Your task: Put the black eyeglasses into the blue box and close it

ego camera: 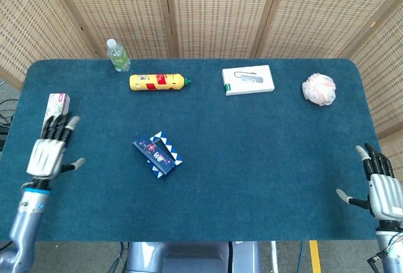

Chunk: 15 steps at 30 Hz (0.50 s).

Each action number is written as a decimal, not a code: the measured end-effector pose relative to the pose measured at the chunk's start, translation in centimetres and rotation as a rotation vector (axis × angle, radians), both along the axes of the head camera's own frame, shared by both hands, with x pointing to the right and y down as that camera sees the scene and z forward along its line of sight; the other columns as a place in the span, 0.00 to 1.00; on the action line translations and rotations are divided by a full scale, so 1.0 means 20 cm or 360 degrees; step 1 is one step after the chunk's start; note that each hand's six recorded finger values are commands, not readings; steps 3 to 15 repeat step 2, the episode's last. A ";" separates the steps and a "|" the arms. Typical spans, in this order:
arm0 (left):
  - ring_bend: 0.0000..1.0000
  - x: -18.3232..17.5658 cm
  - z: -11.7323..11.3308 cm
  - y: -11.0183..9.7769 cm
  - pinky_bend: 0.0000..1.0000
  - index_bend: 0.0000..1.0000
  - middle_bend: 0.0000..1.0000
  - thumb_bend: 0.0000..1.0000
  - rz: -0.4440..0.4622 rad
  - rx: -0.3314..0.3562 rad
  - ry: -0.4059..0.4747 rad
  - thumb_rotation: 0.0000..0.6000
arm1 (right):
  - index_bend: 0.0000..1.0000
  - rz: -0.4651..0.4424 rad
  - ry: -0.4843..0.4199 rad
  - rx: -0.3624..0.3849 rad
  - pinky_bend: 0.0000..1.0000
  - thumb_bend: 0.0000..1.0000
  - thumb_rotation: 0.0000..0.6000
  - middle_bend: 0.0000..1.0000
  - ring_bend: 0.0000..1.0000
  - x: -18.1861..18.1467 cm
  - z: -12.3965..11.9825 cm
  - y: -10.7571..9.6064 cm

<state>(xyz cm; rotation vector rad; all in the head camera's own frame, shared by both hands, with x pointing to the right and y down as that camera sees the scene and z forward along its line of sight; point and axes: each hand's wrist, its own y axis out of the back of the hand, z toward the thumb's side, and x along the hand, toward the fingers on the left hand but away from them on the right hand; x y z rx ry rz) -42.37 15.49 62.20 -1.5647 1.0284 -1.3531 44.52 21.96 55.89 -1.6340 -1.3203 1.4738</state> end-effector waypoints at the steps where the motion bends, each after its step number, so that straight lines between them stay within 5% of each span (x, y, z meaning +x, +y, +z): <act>1: 0.00 -0.07 -0.02 0.04 0.00 0.00 0.00 0.00 -0.0075 -0.0019 -0.0006 1.00 | 0.00 -0.0001 0.0001 -0.0001 0.00 0.03 1.00 0.00 0.00 0.00 0.00 0.00; 2: 0.00 -0.15 -0.04 0.09 0.00 0.00 0.00 0.00 -0.0160 -0.0038 -0.0018 1.00 | 0.00 -0.0001 0.0002 -0.0001 0.00 0.03 1.00 0.00 0.00 0.00 0.00 0.00; 15: 0.00 -0.15 -0.04 0.09 0.00 0.00 0.00 0.00 -0.0160 -0.0038 -0.0018 1.00 | 0.00 -0.0001 0.0002 -0.0001 0.00 0.03 1.00 0.00 0.00 0.00 0.00 0.00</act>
